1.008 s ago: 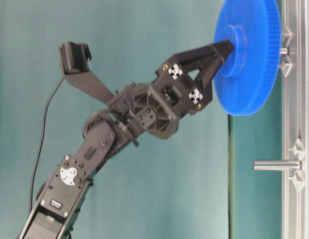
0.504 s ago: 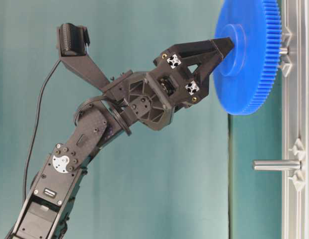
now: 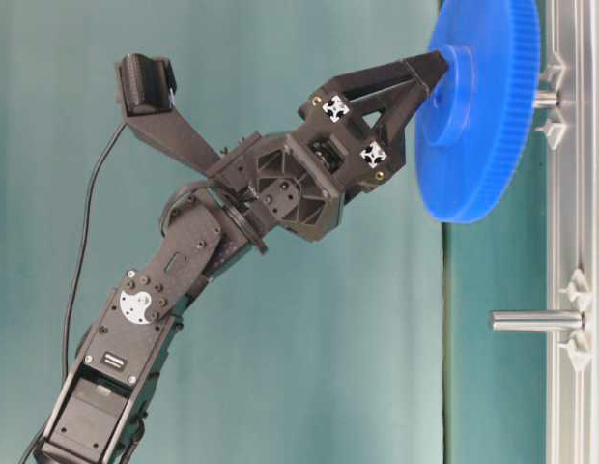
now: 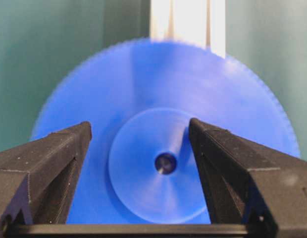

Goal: Insert the large gear onto the shaft.

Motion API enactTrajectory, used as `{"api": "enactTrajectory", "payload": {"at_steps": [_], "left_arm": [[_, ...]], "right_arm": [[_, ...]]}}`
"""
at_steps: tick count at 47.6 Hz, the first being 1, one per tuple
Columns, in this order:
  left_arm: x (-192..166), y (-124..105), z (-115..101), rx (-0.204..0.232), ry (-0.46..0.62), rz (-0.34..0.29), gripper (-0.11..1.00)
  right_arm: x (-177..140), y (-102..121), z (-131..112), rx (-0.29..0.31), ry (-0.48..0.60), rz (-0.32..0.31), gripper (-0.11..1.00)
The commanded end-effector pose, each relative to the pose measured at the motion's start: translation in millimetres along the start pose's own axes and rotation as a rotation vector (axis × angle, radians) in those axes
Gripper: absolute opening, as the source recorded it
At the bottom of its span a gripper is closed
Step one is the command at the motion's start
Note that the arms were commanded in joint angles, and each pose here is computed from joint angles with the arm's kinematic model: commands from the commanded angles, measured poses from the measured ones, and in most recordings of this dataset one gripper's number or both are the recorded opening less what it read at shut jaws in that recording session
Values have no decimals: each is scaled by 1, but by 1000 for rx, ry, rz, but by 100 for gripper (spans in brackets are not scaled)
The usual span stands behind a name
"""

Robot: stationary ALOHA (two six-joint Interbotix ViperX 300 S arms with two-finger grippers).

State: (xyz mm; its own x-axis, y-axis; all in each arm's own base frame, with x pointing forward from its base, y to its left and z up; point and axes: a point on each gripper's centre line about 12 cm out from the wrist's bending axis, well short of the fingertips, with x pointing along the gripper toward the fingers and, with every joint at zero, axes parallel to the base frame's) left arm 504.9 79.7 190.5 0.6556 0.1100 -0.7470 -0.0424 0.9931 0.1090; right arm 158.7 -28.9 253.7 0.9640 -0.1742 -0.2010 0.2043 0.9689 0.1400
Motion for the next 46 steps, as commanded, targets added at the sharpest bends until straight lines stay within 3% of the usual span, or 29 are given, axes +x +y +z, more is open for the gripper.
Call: {"api": "enactTrajectory", "payload": {"at_steps": [1,5,16,32,38,46], "left_arm": [[-3,6,-6,-6,35,5,82],[-3,6,-10,-17,52,3,82],[-29,12,21,-13,-68,24,81],[-34,15,33,-8,-116,33,79],[-35,16,37,0,-137,37,70],[-29,14,34,10,-125,33,42]], "right_arm": [[0,1,5,7,-17,3,68],[1,1,5,9,-15,5,68],[1,1,4,7,-15,5,68],[0,2,6,6,-18,11,66],[0,2,5,7,-17,13,66],[1,2,5,6,-14,12,66]]}}
